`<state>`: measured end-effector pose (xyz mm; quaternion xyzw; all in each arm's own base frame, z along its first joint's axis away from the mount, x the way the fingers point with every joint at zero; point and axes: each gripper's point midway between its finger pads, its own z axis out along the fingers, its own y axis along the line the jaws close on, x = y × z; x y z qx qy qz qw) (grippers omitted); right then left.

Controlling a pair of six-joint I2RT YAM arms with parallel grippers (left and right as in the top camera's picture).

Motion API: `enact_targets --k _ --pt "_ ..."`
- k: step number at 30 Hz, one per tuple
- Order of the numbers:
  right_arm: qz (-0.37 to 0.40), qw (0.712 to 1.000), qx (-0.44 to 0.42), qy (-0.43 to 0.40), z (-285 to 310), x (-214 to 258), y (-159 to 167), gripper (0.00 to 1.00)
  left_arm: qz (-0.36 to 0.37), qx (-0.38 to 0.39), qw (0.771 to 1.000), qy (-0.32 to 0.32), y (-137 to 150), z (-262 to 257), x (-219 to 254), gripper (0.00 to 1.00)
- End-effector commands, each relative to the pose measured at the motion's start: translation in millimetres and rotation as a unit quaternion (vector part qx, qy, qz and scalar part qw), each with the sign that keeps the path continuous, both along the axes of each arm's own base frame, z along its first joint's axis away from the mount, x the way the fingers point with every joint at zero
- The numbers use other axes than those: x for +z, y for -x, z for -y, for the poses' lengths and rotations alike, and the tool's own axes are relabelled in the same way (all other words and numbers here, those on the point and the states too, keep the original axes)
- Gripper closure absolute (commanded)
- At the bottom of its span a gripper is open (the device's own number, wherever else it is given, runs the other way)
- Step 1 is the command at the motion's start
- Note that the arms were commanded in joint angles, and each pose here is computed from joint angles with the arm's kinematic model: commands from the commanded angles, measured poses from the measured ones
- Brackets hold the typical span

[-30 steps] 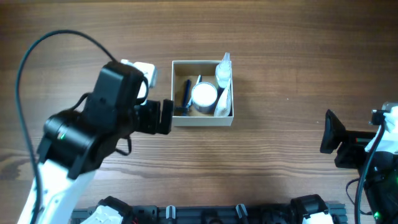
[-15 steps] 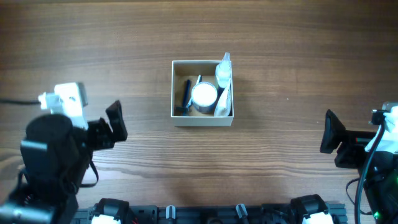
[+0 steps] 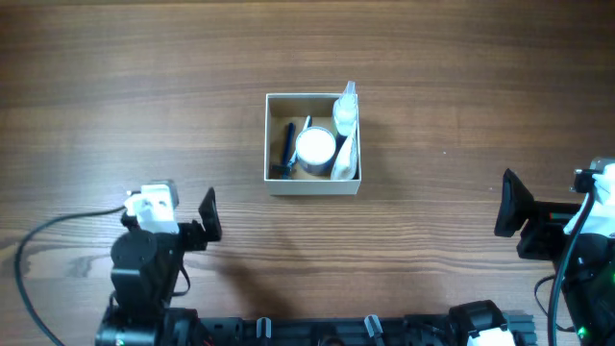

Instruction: Pack container

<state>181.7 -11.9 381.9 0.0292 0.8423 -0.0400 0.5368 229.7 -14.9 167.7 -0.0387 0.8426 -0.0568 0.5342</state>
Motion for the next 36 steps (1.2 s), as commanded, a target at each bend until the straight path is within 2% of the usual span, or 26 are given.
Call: enact_targets --k 1,9,33,36 --pt "-0.001 1.0 -0.005 0.006 2 0 0 0.0 0.021 -0.013 1.0 0.002 7 3 -19 0.0" --pt "-0.001 1.0 -0.005 0.006 2 0 0 0.0 0.047 -0.004 0.999 0.006 14 -1 -29 0.0" --pt "-0.001 1.0 -0.005 0.006 2 0 0 0.0 0.04 -0.004 0.999 0.005 14 -1 -34 0.0" --pt "-0.026 0.997 0.008 0.074 7 -13 -4 0.0 0.041 -0.004 0.999 0.005 14 -1 -33 0.0"
